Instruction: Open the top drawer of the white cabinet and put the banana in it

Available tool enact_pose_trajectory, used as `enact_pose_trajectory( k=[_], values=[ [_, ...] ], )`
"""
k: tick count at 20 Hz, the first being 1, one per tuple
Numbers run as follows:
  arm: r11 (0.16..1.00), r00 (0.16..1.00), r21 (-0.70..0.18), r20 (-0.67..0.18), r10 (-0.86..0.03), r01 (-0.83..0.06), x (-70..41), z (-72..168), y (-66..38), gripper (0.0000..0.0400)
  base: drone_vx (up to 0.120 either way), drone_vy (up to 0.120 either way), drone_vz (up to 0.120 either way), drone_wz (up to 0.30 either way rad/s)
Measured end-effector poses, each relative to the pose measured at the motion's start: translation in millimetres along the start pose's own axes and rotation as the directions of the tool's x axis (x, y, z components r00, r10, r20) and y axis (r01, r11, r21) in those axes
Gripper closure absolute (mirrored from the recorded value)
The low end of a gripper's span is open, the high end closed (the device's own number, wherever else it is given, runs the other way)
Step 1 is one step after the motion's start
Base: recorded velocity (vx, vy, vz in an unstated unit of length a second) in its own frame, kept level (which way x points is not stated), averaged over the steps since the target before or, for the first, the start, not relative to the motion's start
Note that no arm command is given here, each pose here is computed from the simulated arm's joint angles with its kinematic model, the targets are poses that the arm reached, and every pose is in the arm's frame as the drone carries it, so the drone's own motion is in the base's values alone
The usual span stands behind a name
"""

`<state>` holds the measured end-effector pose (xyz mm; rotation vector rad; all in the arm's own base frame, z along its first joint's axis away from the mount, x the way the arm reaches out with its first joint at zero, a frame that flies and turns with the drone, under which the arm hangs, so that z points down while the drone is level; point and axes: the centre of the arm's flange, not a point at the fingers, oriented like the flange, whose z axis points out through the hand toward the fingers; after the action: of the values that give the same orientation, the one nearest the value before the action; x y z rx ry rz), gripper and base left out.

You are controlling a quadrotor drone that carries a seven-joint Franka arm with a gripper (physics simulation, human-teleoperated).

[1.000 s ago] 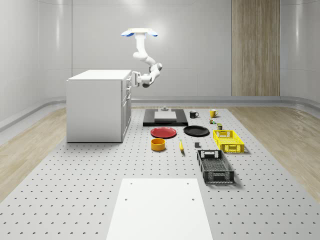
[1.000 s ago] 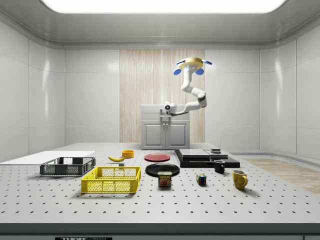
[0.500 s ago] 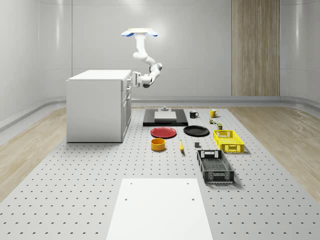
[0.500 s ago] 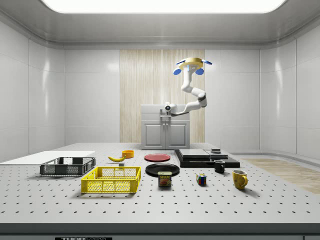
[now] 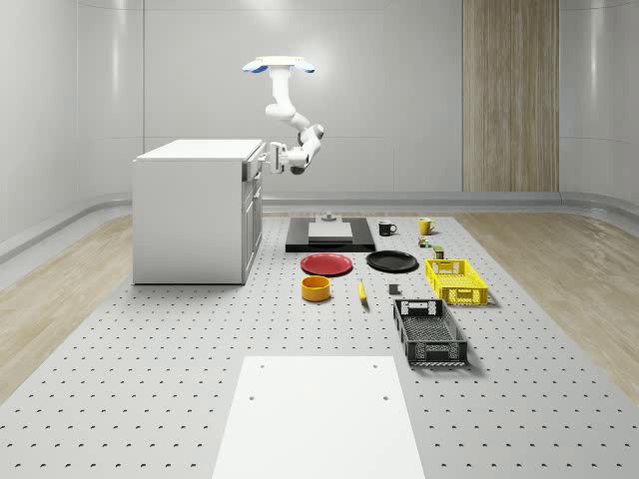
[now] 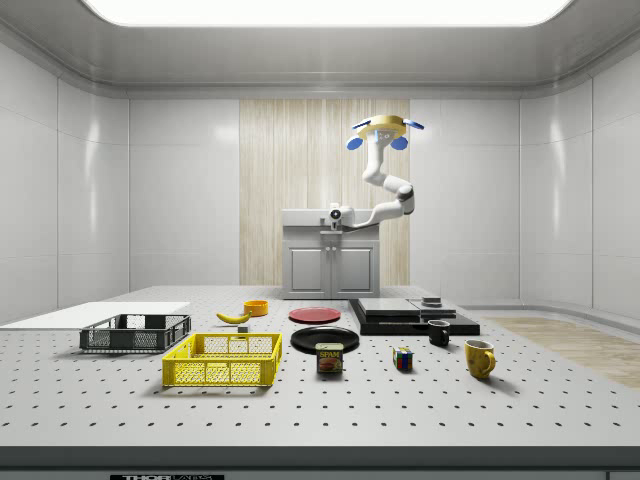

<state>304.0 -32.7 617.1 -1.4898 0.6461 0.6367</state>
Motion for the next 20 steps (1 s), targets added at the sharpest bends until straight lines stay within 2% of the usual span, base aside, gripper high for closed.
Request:
enact_pose_trajectory(
  k=[2,3,4,7,14,15,16,20],
  values=[
    [1.000,1.000,0.000,-0.001,-0.028,0.028,1.2,-9,0.5,0.0232,0.000,0.000,0.000,0.000],
    [0.998,0.998,0.003,0.001,-0.062,0.062,9.0,-12,2.8,0.0244,0.000,0.000,0.000,0.000],
    [0.998,0.998,0.005,0.004,-0.063,0.063,10.6,-16,3.1,0.0255,0.000,0.000,0.000,0.000],
    [0.999,0.999,0.008,0.007,-0.052,0.052,8.4,-31,2.6,0.0276,0.000,0.000,0.000,0.000],
    [0.999,0.999,0.007,0.006,-0.033,0.033,6.7,-69,2.7,0.0269,0.000,0.000,0.000,0.000],
    [1.000,1.000,0.000,-0.002,0.003,-0.003,-2.6,-77,0.7,0.0191,0.000,0.000,0.000,0.000],
    [0.997,0.997,-0.002,-0.004,-0.071,0.071,5.3,-82,3.7,0.0216,0.000,0.000,0.000,0.000],
    [0.998,0.998,0.005,0.003,-0.055,0.055,6.8,-105,3.7,0.0266,0.000,0.000,0.000,0.000]
  ],
)
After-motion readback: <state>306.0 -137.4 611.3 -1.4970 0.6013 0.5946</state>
